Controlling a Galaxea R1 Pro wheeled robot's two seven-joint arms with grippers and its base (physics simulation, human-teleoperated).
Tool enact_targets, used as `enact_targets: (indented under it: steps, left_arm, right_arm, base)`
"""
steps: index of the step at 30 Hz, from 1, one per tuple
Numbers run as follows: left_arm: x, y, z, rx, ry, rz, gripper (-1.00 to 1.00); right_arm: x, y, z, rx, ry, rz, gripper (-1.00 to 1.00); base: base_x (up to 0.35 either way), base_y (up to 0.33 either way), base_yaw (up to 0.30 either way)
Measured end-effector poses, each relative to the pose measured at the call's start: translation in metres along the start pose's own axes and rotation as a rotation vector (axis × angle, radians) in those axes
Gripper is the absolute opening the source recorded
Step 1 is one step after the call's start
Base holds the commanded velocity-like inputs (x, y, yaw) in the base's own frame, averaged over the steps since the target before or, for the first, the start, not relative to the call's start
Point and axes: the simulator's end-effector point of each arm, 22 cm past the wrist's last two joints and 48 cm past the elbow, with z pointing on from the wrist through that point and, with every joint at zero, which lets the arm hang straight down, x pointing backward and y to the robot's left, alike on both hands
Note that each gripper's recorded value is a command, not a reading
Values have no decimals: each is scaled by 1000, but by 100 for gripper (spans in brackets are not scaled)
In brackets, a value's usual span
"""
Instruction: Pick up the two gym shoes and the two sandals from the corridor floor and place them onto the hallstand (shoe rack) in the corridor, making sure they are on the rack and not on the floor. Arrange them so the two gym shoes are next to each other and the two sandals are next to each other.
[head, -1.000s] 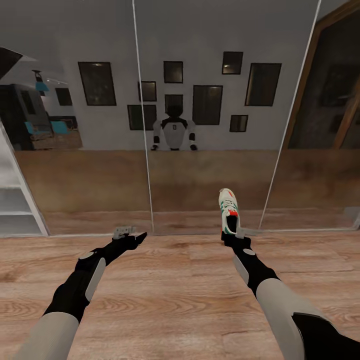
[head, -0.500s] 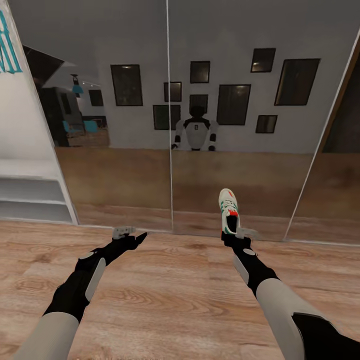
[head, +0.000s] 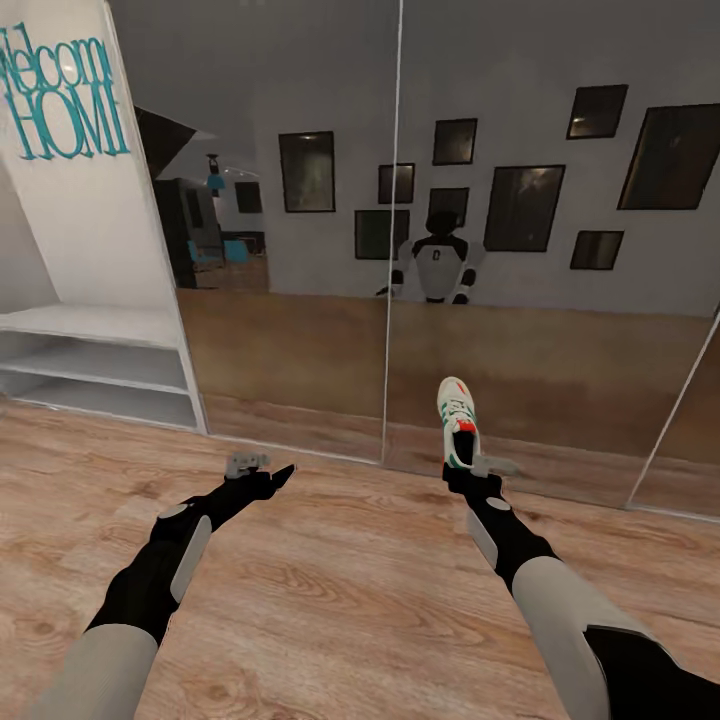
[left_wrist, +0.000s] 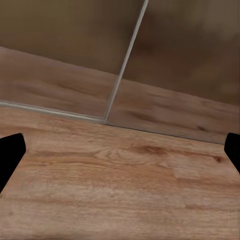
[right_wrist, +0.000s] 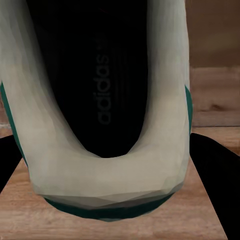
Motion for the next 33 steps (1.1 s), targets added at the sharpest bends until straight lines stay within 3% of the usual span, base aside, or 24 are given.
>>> enact_targets:
  steps: [33]
  left_arm:
    - [2, 1, 1, -1, 3, -1, 100]
  right_arm:
    - [0, -1, 1, 2, 4, 1, -100]
  base:
    - [0, 0, 295]
